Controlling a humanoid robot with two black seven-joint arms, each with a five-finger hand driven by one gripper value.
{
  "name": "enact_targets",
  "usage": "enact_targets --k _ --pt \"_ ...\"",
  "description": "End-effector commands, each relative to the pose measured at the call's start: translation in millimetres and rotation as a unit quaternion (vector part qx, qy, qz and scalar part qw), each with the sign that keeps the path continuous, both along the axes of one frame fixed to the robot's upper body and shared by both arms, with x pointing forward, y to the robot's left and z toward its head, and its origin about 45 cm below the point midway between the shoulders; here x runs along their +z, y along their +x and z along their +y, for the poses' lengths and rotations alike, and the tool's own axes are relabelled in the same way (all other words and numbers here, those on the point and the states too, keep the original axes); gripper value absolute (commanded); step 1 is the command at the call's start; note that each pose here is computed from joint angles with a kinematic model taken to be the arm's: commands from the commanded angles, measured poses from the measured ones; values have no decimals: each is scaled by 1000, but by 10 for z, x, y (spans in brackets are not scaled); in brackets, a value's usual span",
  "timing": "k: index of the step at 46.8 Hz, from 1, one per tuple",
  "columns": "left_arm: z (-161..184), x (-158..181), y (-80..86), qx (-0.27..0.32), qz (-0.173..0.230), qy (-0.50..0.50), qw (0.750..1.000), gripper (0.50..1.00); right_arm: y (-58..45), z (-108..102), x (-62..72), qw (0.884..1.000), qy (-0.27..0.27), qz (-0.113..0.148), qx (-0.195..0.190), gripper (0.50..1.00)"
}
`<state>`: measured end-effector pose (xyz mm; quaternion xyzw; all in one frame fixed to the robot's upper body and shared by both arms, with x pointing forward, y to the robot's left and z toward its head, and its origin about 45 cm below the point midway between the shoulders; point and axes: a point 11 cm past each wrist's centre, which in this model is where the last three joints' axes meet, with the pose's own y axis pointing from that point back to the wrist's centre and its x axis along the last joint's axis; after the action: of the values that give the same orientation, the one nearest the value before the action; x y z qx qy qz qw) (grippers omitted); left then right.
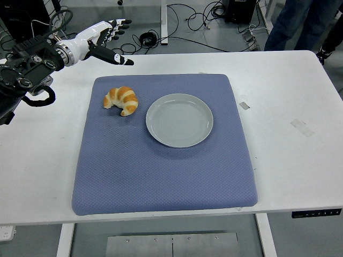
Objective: Place the bread on the table
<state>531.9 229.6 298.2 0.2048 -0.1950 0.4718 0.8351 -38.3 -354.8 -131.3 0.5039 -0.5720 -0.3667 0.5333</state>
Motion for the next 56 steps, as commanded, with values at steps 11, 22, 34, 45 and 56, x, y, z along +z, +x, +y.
enact_targets --k 11,22,34,45,56 --pt "30 166 52 30 -11 -85 996 977 0 0 0 1000 0 0 0 1000" --pt "116 217 71 70 -7 -203 977 977 9 76 -13 1000 14 0 0 1000" --pt "110 -44 19 111 31 -315 942 977 -1 -4 0 1000 2 0 1 1000" --pt "47 -163 8 143 52 -371 916 977 -1 -14 2 1000 0 0 1 1000" --pt "-2 -242 -3 164 64 -406 897 977 0 6 -2 1000 3 0 0 1000"
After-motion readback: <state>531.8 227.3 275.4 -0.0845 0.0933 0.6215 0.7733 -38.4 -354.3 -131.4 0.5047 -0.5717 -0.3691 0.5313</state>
